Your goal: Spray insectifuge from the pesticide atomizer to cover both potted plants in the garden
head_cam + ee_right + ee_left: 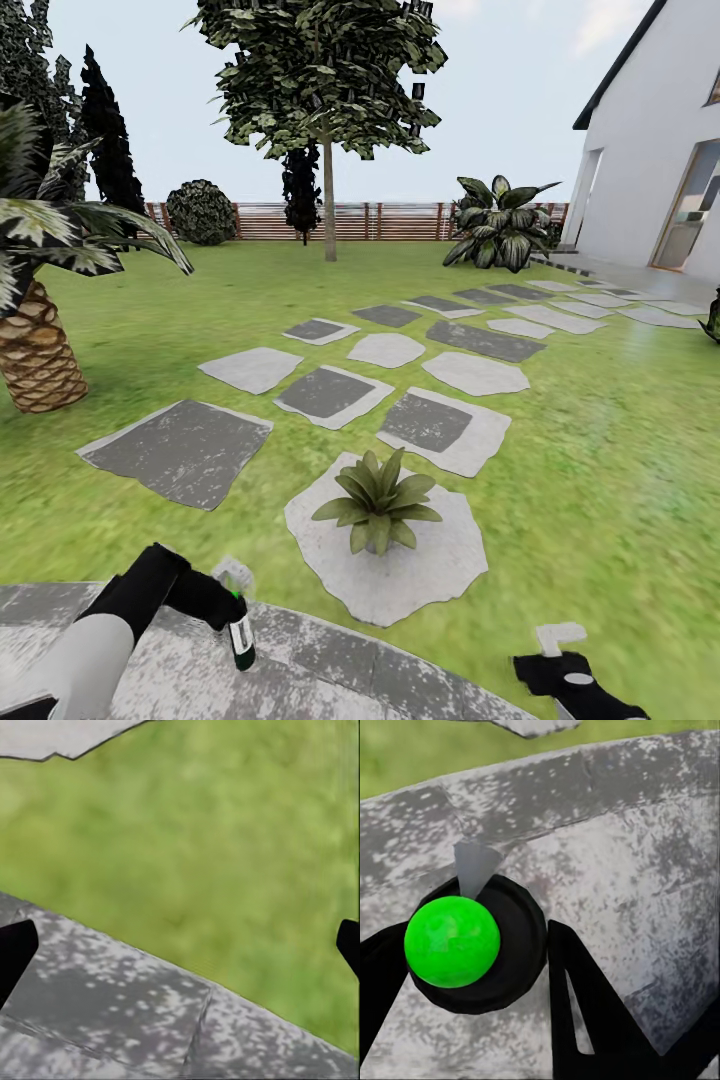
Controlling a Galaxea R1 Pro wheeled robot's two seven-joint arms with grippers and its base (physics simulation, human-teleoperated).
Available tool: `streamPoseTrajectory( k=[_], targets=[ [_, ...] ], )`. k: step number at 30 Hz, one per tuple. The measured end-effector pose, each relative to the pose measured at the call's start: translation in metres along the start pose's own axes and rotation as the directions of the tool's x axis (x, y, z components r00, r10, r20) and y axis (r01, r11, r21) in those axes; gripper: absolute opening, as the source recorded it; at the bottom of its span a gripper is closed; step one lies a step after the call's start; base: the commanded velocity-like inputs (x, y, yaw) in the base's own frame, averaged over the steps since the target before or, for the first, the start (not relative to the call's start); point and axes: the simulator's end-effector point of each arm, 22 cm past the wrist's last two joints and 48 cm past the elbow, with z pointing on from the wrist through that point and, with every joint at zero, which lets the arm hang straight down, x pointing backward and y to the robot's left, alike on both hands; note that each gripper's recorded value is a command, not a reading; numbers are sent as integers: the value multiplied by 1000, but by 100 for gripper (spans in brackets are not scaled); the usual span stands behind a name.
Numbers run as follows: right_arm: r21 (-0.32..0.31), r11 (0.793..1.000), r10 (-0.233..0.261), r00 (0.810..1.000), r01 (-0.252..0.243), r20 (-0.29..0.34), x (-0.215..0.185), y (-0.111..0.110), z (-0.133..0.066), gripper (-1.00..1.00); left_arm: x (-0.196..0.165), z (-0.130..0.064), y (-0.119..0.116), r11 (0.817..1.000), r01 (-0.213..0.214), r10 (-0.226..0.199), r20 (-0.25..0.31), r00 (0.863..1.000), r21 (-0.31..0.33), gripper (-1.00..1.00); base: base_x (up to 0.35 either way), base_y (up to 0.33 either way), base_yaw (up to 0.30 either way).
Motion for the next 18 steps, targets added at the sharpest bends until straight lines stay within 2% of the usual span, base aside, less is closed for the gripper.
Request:
streamPoseTrajectory(
  k=[1, 2, 4, 9, 12, 15, 18],
  targets=[
    [33, 999, 25, 1000, -25, -5, 2, -8, 0, 100, -1, -3, 1, 999, 37, -37, -12, 999, -8, -100, 0, 0, 0],
    [45, 998, 39, 999, -39, -7, 3, -11, 0, 100, -2, -5, 2, 998, 55, -56, -18, 998, -13, -100, 0, 0, 0],
    [55, 997, 57, 998, -56, -11, 5, -12, 0, 100, -4, -8, 2, 997, 73, -74, -27, 997, -22, -100, 0, 0, 0],
    [57, 996, 66, 998, -65, -12, 5, -10, -1, 100, 1, -4, -4, 999, 39, -43, -95, 995, -37, -100, 0, 0, 0],
    [58, 996, 67, 998, -67, -5, 4, -10, -1, 100, 0, 5, -18, 999, 14, -18, -144, 989, -32, -100, 10, 0, 0],
    [57, 996, 69, 998, -70, 11, 0, -9, -1, 100, -8, 8, -27, 1000, -7, 2, -144, 990, -30, -100, 197, 0, 0],
    [55, 996, 71, 997, -72, 17, -1, -7, -1, 100, -13, 6, -29, 999, 10, -16, -146, 989, -38, -100, 307, 0, 0]
  ],
)
